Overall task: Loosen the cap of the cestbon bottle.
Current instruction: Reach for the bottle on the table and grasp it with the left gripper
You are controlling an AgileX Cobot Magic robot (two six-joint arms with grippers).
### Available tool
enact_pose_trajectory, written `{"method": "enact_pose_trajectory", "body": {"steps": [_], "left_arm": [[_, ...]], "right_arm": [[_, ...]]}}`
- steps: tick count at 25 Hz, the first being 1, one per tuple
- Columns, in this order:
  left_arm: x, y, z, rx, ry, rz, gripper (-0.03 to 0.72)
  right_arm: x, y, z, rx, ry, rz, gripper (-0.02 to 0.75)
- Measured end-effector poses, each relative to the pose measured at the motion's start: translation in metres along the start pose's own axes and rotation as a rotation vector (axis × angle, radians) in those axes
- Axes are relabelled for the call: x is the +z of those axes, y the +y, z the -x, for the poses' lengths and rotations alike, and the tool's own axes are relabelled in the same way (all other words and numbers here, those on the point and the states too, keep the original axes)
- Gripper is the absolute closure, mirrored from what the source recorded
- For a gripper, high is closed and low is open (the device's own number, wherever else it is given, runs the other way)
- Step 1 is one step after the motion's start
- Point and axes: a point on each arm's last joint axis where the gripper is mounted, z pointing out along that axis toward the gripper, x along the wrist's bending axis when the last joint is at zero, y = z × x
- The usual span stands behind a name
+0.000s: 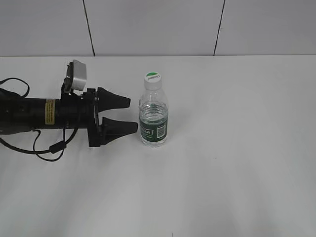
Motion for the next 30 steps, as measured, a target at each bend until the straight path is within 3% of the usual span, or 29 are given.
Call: {"method": "enact_pose_trajectory", "body": {"steps": [5, 13, 19, 30], "left_arm": [[0.005, -0.011, -0.005, -0.017, -0.020, -0.005, 0.101], [0.028, 0.001, -0.003, 0.060, -0.095, -0.004, 0.101], [0.047, -0.004, 0.000, 0.050, -0.139, -0.007, 0.101], [0.061, -0.002, 0.000, 0.059, -0.151, -0.021, 0.101]], "right_arm": [[0.000, 0.000, 0.000, 0.000, 0.000, 0.000, 0.265], [0.000, 0.000, 0.000, 0.000, 0.000, 0.001, 0.265], [0.000, 0.000, 0.000, 0.000, 0.000, 0.001, 0.265], [0.000, 0.000, 0.000, 0.000, 0.000, 0.001, 0.265]]}}
